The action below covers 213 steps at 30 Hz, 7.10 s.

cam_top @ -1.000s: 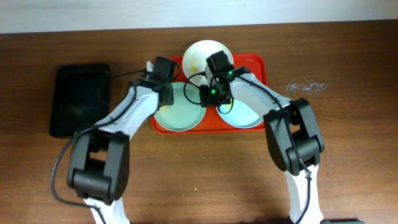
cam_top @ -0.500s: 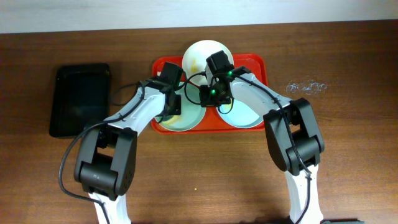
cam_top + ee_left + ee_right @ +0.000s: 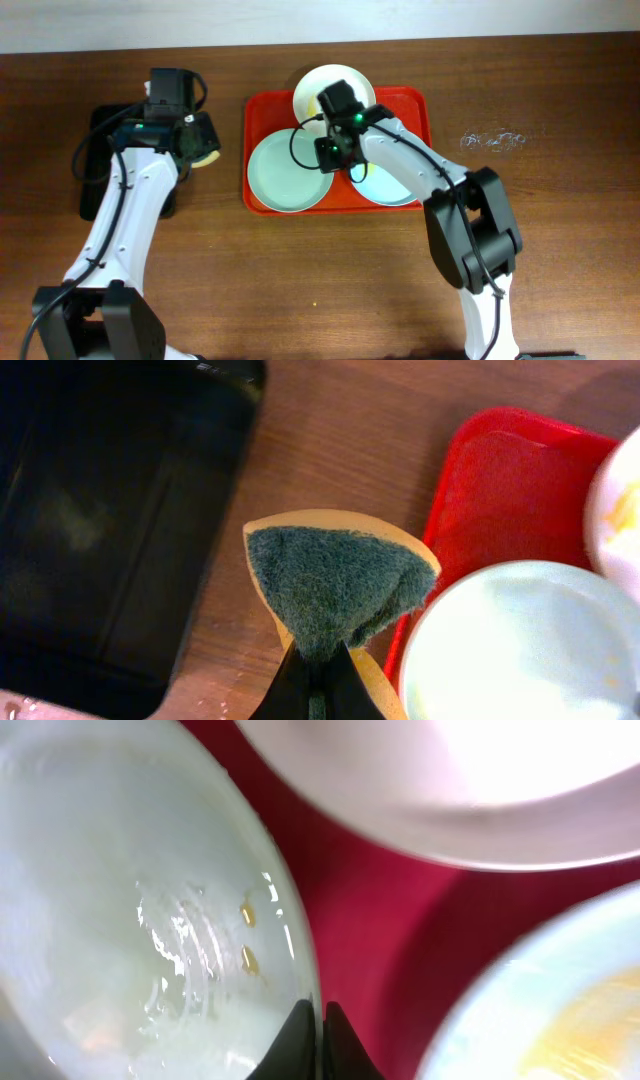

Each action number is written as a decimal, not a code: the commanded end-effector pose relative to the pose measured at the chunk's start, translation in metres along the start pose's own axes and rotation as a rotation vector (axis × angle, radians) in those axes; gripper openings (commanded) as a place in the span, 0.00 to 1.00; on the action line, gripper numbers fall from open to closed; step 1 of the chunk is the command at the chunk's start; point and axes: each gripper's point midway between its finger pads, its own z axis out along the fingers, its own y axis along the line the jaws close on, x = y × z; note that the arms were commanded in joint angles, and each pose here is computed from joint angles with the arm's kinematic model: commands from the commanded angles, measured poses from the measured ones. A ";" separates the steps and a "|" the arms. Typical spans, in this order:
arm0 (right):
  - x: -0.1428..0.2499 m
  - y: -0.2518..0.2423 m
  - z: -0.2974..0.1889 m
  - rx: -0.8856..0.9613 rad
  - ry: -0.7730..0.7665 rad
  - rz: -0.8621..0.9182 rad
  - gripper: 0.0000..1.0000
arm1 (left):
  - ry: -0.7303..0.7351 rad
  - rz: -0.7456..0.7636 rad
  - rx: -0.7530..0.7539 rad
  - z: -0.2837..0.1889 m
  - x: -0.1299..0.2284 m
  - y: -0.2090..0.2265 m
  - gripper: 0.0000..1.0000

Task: Clean dirty plates on tray and stack at the side
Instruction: 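Lift the mint plate with the right gripper and set it right of the tray, then grip the cream-white plate rim with the right gripper, then scrub the cream-white plate with the sponge in the left gripper, then carry the cream-white plate with the right gripper onto the mint plate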

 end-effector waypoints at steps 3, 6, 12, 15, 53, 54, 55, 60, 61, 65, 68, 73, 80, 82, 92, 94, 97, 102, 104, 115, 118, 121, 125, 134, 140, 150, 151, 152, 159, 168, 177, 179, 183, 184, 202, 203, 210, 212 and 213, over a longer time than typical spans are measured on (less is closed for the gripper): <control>-0.060 0.001 -0.106 0.530 -0.307 -0.290 0.04 | -0.022 -0.083 -0.016 -0.006 -0.016 0.028 0.00; -0.070 0.022 -0.153 0.851 -0.404 -0.474 0.04 | -0.013 -0.089 -0.025 -0.005 -0.014 0.033 0.00; -0.069 0.063 -0.207 1.177 -0.495 -0.622 0.04 | -0.003 -0.088 -0.027 -0.005 -0.012 0.033 0.00; -0.069 0.063 -0.207 1.178 -0.495 -0.621 0.04 | -0.002 -0.088 -0.027 -0.005 -0.011 0.033 0.00; 0.017 -0.401 -0.166 0.145 -0.315 0.682 0.55 | 0.011 -0.086 -0.003 -0.003 -0.009 0.028 0.00; -0.004 -0.392 -0.187 0.125 -0.361 0.673 0.55 | 0.010 -0.086 -0.003 -0.003 -0.009 0.028 0.00; -0.028 -0.370 -0.196 0.057 -0.407 0.616 0.57 | 0.008 -0.087 -0.002 -0.003 -0.010 0.028 0.00; -0.117 -0.217 -0.145 -0.128 -0.456 0.276 0.60 | 0.008 -0.087 -0.002 -0.003 -0.010 0.028 0.00; -0.128 -0.193 -0.130 -0.112 -0.460 0.227 0.60 | 0.008 -0.087 -0.002 -0.003 -0.010 0.028 0.00; -0.139 -0.145 -0.050 0.128 -0.443 0.227 0.60 | 0.013 -0.086 -0.004 -0.003 -0.009 0.029 0.00; -0.130 -0.127 -0.005 0.126 -0.395 0.201 0.59 | 0.013 -0.087 -0.004 -0.003 -0.009 0.029 0.00; -0.119 -0.128 0.012 0.127 -0.346 0.204 0.51 | 0.012 -0.087 -0.003 -0.003 -0.009 0.028 0.00; -0.093 -0.134 0.043 0.127 -0.267 0.312 0.46 | 0.018 -0.086 0.014 -0.003 -0.008 0.025 0.00; -0.093 -0.133 0.044 0.120 -0.265 0.311 0.29 | 0.018 -0.086 0.014 -0.003 -0.008 0.025 0.00; -0.091 -0.041 0.032 -0.285 -0.169 0.217 0.04 | 0.012 -0.087 0.016 0.000 -0.008 0.025 0.00; -0.062 -0.020 0.039 -0.272 -0.066 0.136 0.04 | 0.004 -0.088 0.017 0.007 -0.005 0.025 0.00; -0.027 -0.011 0.038 -0.213 0.065 0.134 0.04 | -0.042 -0.096 -0.069 0.008 -0.013 0.042 0.00; 0.002 -0.008 0.039 -0.130 0.161 0.087 0.04 | -0.104 -0.202 -0.139 0.017 -0.036 0.092 0.00; 0.005 -0.018 0.040 -0.030 0.160 0.069 0.04 | -0.080 -0.241 -0.172 0.040 -0.035 0.115 0.00; 0.011 -0.028 0.038 0.042 0.175 0.088 0.04 | 0.099 -0.365 -0.283 0.164 0.019 0.196 0.00; 0.012 -0.025 0.038 0.044 0.175 0.127 0.04 | 0.126 -0.360 -0.256 0.172 0.026 0.191 0.00; 0.010 -0.012 0.040 0.033 0.156 0.100 0.04 | 0.046 -0.332 -0.215 0.142 -0.005 0.186 0.00; -0.002 -0.004 0.043 0.031 0.102 0.102 0.04 | -0.151 -0.324 0.038 0.056 -0.068 0.143 0.00; -0.033 -0.018 0.034 0.030 0.010 0.019 0.48 | -0.022 -0.117 0.328 0.025 -0.034 0.002 0.00; -0.060 -0.024 0.044 0.021 -0.095 -0.159 0.31 | 0.041 -0.004 0.386 0.016 -0.005 -0.056 0.00; -0.031 -0.013 0.046 -0.056 0.031 0.046 0.04 | 0.149 0.129 0.446 0.067 0.054 -0.136 0.00; -0.029 -0.014 0.045 -0.053 0.039 0.047 0.04 | 0.158 0.130 0.441 0.080 0.059 -0.137 0.00; -0.027 -0.015 0.045 -0.051 0.046 0.049 0.04 | 0.161 0.129 0.424 0.089 0.061 -0.135 0.00; -0.025 -0.015 0.045 -0.050 0.054 0.074 0.04 | 0.185 0.097 0.376 0.129 0.078 -0.138 0.00; -0.022 -0.017 0.045 -0.039 0.066 0.076 0.04 | 0.011 0.158 -0.020 0.109 0.029 -0.068 0.00; -0.021 -0.017 0.045 -0.039 0.069 0.076 0.04 | 0.089 0.201 0.403 0.077 0.063 -0.175 0.00; -0.021 -0.017 0.045 -0.038 0.070 0.076 0.04 | 0.097 0.203 0.390 0.080 0.068 -0.172 0.00; -0.021 -0.017 0.045 -0.038 0.070 0.076 0.04 | 0.093 0.203 0.335 0.089 0.072 -0.162 0.00; -0.021 -0.017 0.045 -0.038 0.070 0.076 0.04 | 0.097 0.195 0.334 0.092 0.073 -0.162 0.00; -0.026 -0.016 0.044 -0.043 0.051 0.062 0.04 | -0.125 0.197 0.015 0.054 0.004 -0.095 0.00; -0.034 -0.013 0.036 -0.050 0.022 0.035 0.04 | -0.129 0.187 0.103 0.040 0.000 -0.106 0.00; -0.089 -0.033 -0.122 0.759 -0.306 -0.344 0.04 | -0.050 0.011 0.101 0.014 -0.019 -0.019 0.00; -0.093 -0.025 -0.160 0.987 -0.396 -0.346 0.04 | -0.031 -0.021 0.075 0.017 -0.019 0.000 0.00; -0.095 -0.011 -0.185 1.148 -0.430 -0.411 0.04 | -0.023 -0.033 0.071 0.018 -0.019 0.006 0.00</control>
